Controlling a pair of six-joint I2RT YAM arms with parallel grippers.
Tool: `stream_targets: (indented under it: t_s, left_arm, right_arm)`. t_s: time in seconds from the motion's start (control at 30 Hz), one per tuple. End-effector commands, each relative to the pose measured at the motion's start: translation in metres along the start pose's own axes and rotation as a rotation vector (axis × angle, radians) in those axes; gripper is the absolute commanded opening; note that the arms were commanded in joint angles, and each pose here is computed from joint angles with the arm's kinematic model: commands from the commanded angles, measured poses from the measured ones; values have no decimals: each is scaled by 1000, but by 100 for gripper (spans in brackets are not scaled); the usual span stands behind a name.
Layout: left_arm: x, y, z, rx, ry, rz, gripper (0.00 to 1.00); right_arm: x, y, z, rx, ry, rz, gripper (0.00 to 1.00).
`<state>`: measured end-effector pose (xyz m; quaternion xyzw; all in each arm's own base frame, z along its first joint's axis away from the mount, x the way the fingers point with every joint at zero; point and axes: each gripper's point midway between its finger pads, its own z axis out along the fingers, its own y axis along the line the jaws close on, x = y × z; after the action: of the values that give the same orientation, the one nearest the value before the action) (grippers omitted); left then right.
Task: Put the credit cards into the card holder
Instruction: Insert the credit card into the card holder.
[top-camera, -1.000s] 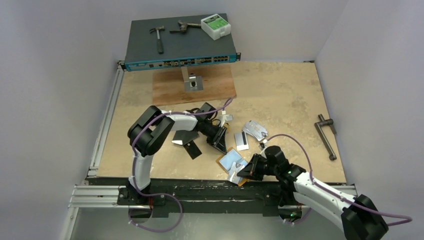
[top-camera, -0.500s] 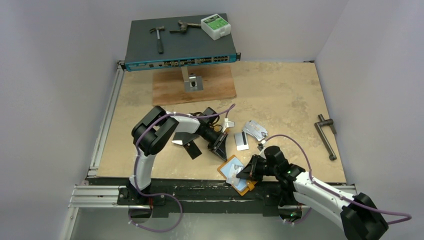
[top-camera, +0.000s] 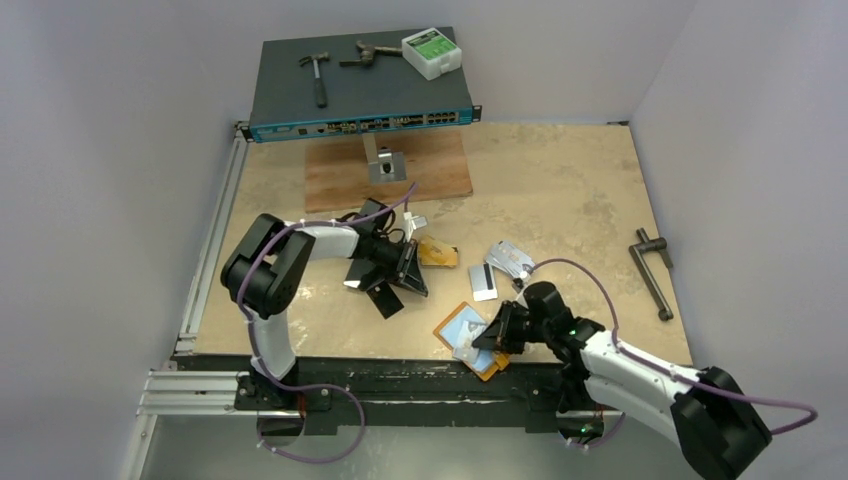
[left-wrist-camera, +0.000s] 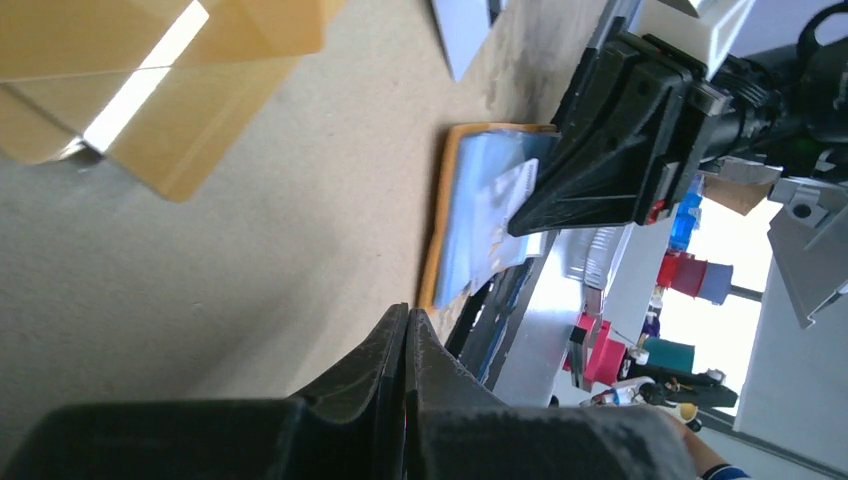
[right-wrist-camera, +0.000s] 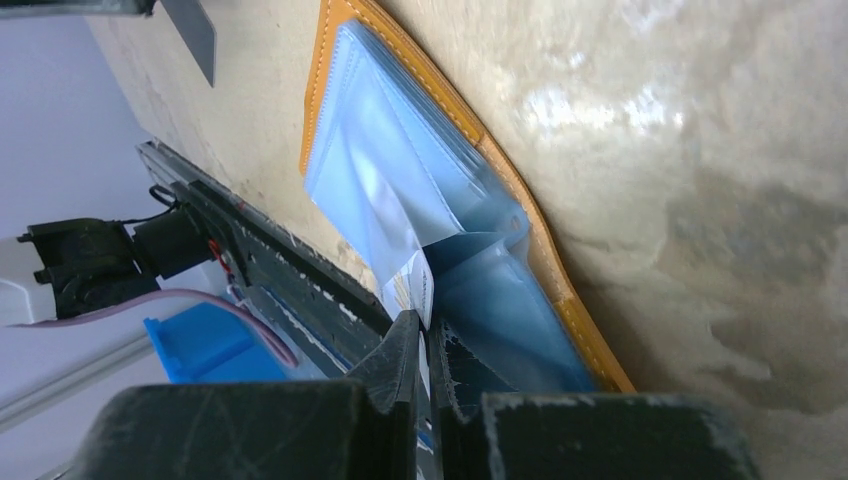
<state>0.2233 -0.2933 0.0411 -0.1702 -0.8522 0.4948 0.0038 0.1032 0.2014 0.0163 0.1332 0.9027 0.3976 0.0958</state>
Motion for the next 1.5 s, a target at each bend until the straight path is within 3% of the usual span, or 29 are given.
stream_targets:
  t_s: [0.0, 0.1, 0.17, 0.33, 0.57, 0.83, 1.47]
  left_arm:
    - [-9, -40, -7, 105, -39, 140, 0]
    - [-8, -66, -2, 155, -34, 282, 0]
    - [-7, -78, 6, 160, -15, 389, 7]
    - [-19, -67, 23, 109, 21, 491, 7]
    - [-2, -30, 38, 9, 107, 467, 0]
    - [23, 0, 49, -74, 187, 419, 0]
    - [41, -5, 49, -10, 215, 356, 0]
  right_arm:
    - [-21, -1, 9, 59, -21, -112, 0]
    - [-31, 7, 20, 61, 15, -166, 0]
    - [-34, 7, 27, 68, 52, -185, 0]
    - [-48, 16, 37, 59, 65, -239, 0]
    - [-59, 15, 41, 89, 45, -247, 0]
    - [-64, 7, 34, 136, -25, -210, 0]
    - [-65, -6, 37, 164, -74, -109, 0]
